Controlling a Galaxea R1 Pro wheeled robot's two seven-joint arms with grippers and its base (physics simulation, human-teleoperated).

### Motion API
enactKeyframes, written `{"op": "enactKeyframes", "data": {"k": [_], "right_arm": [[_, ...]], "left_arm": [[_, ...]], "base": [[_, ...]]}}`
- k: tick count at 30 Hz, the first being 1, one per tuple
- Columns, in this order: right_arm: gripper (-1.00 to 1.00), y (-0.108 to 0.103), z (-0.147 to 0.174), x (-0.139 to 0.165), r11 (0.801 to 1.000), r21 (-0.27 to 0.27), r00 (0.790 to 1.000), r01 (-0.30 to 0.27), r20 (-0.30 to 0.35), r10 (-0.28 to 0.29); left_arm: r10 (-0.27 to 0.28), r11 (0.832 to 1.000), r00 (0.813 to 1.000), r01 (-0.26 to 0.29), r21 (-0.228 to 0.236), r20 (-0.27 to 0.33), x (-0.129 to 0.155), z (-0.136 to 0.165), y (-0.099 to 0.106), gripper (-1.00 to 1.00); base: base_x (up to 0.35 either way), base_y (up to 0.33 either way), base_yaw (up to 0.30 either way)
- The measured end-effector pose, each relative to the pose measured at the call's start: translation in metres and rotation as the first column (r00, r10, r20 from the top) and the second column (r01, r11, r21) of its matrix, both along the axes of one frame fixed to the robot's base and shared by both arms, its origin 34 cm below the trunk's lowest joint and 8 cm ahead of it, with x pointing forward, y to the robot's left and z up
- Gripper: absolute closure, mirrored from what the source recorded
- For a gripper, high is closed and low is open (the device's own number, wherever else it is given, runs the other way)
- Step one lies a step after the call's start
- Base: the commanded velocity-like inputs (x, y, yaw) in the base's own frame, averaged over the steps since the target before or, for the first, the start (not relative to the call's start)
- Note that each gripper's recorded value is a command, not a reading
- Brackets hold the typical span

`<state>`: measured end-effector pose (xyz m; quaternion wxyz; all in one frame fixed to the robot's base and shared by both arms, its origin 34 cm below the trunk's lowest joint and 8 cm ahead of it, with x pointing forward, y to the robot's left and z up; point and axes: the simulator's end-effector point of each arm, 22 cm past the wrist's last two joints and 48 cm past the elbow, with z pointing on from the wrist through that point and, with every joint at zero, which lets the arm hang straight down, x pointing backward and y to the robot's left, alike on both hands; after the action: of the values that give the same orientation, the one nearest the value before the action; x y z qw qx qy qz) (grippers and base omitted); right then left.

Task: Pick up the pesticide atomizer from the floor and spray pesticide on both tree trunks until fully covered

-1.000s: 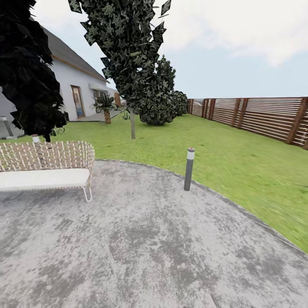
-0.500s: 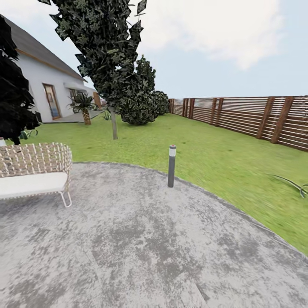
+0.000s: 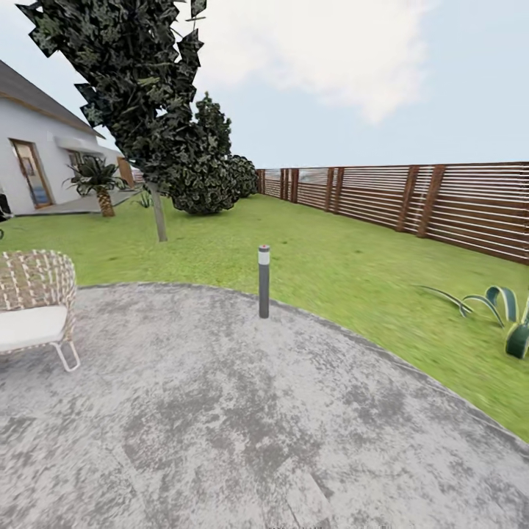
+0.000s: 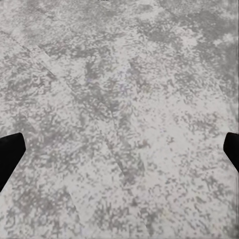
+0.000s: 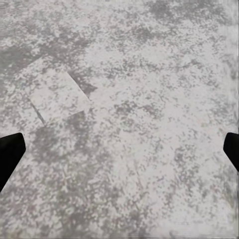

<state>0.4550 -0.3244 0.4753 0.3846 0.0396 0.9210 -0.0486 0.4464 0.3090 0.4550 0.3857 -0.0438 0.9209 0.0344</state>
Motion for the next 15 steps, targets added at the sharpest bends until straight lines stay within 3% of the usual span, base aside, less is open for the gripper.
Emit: {"op": "enactKeyframes", "data": {"k": [15], "right_arm": [[-1.0, 0.0, -0.029, -0.004, 1.0, 0.0, 1.0, -0.001, 0.0, 0.001]], "left_arm": [[0.0, 1.0, 1.0, 0.0, -0.001, 0.001, -0.003, -0.029, -0.001, -1.0]], "base": [[0.0, 0.0, -0.3]]}}
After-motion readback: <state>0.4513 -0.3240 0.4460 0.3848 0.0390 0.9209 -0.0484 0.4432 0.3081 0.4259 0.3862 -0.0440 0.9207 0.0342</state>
